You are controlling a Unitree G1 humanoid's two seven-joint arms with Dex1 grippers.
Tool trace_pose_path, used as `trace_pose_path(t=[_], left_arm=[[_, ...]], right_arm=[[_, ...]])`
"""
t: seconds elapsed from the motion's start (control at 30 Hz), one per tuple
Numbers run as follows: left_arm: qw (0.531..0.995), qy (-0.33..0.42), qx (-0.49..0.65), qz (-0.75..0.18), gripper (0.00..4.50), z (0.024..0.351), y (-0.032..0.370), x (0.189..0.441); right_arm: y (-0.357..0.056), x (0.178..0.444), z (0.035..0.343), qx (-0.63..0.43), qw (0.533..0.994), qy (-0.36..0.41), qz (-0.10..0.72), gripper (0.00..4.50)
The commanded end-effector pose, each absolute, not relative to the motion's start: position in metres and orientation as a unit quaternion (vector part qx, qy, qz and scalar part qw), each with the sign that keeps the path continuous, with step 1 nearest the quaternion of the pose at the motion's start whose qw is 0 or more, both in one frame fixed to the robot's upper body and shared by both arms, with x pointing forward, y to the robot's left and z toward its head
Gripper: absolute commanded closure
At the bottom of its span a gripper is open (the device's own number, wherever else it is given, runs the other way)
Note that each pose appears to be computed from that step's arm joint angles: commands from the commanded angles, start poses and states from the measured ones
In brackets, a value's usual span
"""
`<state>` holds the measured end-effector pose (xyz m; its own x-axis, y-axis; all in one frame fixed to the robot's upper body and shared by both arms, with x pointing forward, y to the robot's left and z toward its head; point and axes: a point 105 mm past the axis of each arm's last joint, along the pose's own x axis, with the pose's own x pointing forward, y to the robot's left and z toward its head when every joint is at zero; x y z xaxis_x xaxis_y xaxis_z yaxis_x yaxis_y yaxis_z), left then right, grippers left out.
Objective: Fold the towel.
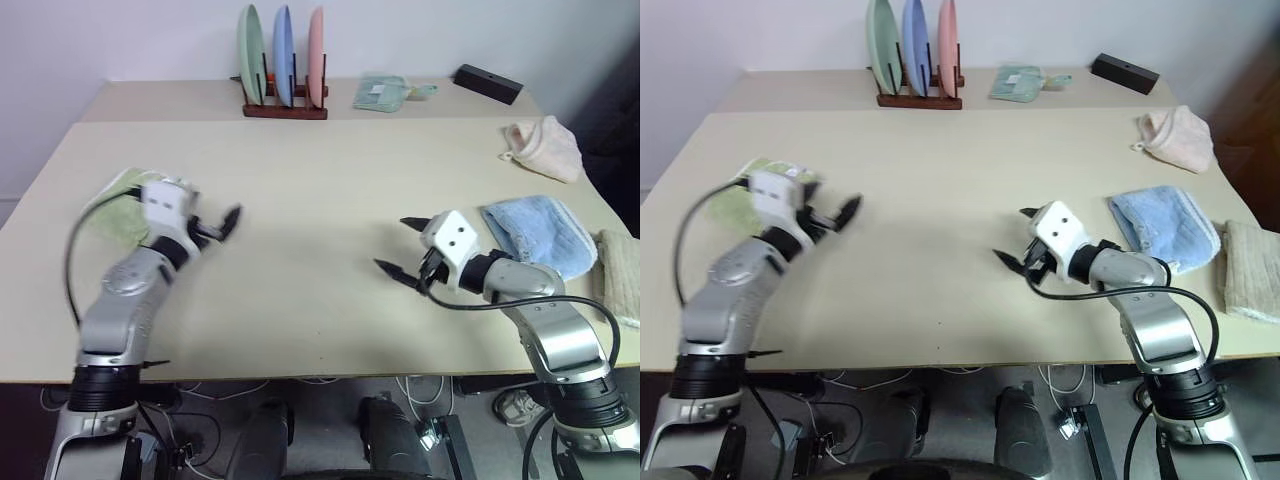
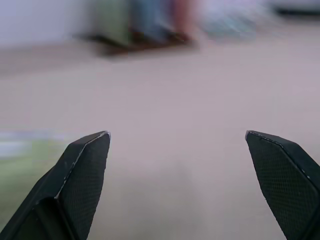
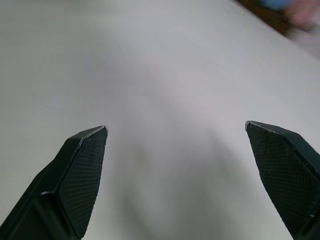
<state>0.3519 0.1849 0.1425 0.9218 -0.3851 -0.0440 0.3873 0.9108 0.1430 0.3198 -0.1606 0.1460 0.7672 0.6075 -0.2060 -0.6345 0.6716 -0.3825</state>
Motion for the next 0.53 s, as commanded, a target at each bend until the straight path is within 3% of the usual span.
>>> trace_pose_path(t=[0.03, 0.53], left_arm=[[0.971, -0.004, 0.111, -0.211, 0.08, 0.141, 0.182, 0.353], [0.961, -0.001, 0.111, -0.255, 0.08, 0.127, 0.16, 0.355]], right_arm=[[-0.187, 0.315, 0.146, -0.21, 0.93, 0.03, 0.299, 0.0], [-0.213, 0.295, 0.144, -0.187, 0.95, 0.046, 0.247, 0.0]])
